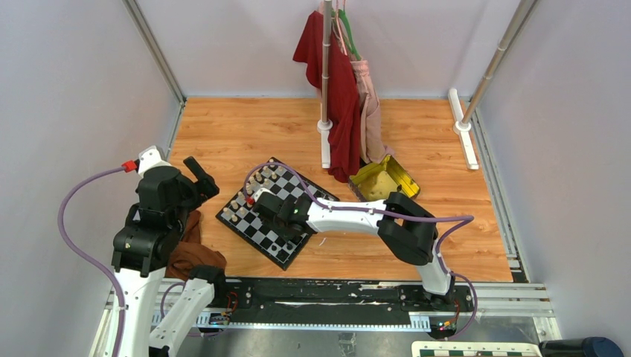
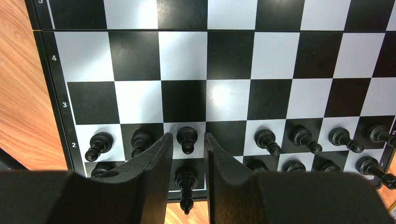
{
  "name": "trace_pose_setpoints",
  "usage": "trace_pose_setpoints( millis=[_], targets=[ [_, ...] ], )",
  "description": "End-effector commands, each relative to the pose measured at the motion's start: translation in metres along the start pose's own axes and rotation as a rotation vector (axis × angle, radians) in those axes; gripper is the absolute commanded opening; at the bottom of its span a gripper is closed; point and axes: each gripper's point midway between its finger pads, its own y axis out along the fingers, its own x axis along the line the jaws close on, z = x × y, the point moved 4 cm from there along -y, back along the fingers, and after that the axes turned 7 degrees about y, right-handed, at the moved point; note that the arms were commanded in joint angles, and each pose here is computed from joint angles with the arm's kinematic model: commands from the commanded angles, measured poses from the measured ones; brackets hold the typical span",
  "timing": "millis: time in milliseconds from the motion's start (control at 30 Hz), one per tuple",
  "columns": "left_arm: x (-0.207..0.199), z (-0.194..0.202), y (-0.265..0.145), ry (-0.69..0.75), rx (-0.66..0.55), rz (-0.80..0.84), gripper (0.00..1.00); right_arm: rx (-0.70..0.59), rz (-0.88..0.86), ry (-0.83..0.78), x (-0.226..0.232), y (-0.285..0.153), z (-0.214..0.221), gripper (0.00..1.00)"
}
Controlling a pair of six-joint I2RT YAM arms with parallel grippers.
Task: Set up the chess pieces on the board
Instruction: Place the chess piece on the chessboard, then pick up the chess piece from the storage box.
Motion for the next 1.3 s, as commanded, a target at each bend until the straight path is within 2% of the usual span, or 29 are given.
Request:
trace_pose_setpoints(
  millis=[0, 433, 633, 800, 900, 967, 1133, 1267],
  targets=[
    [0.003, -0.004, -0.001, 0.012, -0.01, -0.02, 1.0, -0.007, 0.016, -0.013, -0.007, -0.008, -0.01, 0.35],
    [0.001, -0.006, 0.002, 0.015, -0.011, -0.02, 1.0, -0.055, 0.013, -0.009, -0.009, -0.026, -0.031, 0.35],
    [-0.001, -0.007, 0.006, 0.013, -0.008, -0.02, 1.0, -0.123, 0.048, 0.048, -0.028, -0.046, -0.051, 0.35],
    [-0.002, -0.003, 0.01, 0.011, 0.003, -0.018, 1.0, -0.2, 0.116, 0.155, -0.068, -0.07, -0.071, 0.35],
    [-0.002, 0.001, 0.012, 0.01, 0.007, -0.019, 1.0, -0.247, 0.186, 0.246, -0.103, -0.089, -0.075, 0.46],
    [-0.001, 0.003, 0.014, 0.008, 0.01, -0.02, 1.0, -0.273, 0.241, 0.309, -0.128, -0.103, -0.073, 0.47],
    [-0.005, 0.01, 0.02, -0.008, 0.022, -0.004, 1.0, -0.323, 0.42, 0.488, -0.197, -0.134, -0.05, 0.5],
    [-0.008, 0.015, 0.026, -0.021, 0.034, 0.008, 1.0, -0.337, 0.557, 0.62, -0.24, -0.154, -0.016, 0.56]
  ],
)
